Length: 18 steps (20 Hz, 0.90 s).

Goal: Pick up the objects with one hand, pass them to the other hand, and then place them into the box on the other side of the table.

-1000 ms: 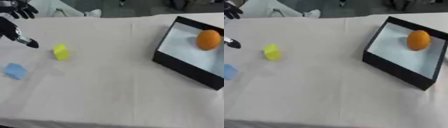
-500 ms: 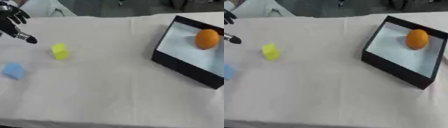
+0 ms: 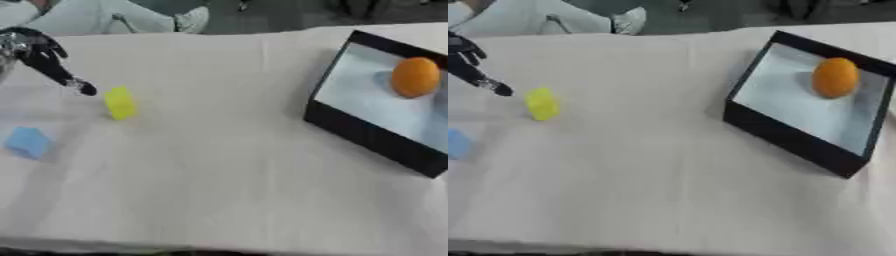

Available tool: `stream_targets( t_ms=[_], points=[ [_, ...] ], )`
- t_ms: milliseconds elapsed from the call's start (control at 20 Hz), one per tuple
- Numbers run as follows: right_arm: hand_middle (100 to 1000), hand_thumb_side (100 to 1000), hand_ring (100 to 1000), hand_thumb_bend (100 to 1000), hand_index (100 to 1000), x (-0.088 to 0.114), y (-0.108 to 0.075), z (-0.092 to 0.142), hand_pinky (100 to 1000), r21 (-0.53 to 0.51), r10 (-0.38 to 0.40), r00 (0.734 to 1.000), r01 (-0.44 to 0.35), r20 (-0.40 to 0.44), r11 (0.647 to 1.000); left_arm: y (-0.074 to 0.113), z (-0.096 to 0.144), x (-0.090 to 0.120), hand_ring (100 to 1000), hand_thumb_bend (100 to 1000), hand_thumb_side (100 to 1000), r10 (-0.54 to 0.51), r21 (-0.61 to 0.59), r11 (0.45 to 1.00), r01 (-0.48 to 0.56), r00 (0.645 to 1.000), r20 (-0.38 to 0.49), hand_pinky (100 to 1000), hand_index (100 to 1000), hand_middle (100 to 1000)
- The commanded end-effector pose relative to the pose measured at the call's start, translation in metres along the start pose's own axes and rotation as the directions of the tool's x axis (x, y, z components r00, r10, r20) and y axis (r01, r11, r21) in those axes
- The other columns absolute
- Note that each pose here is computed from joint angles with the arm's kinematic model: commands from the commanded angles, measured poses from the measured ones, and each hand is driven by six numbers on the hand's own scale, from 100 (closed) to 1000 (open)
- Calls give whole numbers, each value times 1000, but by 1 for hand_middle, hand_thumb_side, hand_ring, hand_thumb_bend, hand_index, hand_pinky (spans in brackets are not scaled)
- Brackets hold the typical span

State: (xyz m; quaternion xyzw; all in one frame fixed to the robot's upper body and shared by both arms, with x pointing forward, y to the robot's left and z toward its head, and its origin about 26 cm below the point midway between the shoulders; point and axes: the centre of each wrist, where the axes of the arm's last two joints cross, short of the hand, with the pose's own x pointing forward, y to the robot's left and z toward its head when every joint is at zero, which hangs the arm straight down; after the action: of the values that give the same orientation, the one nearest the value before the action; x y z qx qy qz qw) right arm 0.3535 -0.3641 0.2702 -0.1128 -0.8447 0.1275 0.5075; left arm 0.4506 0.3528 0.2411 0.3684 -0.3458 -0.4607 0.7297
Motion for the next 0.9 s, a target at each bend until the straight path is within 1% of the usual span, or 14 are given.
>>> stream_targets(
  t_ms=[50,250,400,550,700,900],
  points=[
    [1000,593,1000,100,1000,8,-6,-2,1000,-11,20,1000,-20,18,1000,11,1,-4,911,821,413,76,-85,993,-84,993,-91,933,911,810],
    [1000,598,1000,100,1000,4,-7,-1,1000,-15,17,1000,-17,6,1000,9,-3,-7,915,834,399,63,-81,994,-73,991,-115,934,913,814],
    [1000,599,1000,100,1000,2,-9,0,1000,-22,17,1000,-17,1,1000,11,-3,-17,917,840,387,70,-65,995,-80,986,-149,934,913,816],
    [1000,599,1000,100,1000,1,-10,1,1000,-25,18,1000,-18,-2,1000,11,-6,-35,921,848,379,96,-52,993,-108,974,-205,936,914,820],
    [1000,600,1000,100,1000,0,-11,2,1000,-31,18,1000,-18,-3,999,6,-11,-57,924,855,377,122,-54,989,-141,957,-263,937,914,822],
    [1000,600,1000,100,1000,0,-12,2,1000,-34,14,1000,-14,-1,999,-1,-13,-81,926,854,383,150,-61,982,-177,939,-308,940,916,824]
  ],
)
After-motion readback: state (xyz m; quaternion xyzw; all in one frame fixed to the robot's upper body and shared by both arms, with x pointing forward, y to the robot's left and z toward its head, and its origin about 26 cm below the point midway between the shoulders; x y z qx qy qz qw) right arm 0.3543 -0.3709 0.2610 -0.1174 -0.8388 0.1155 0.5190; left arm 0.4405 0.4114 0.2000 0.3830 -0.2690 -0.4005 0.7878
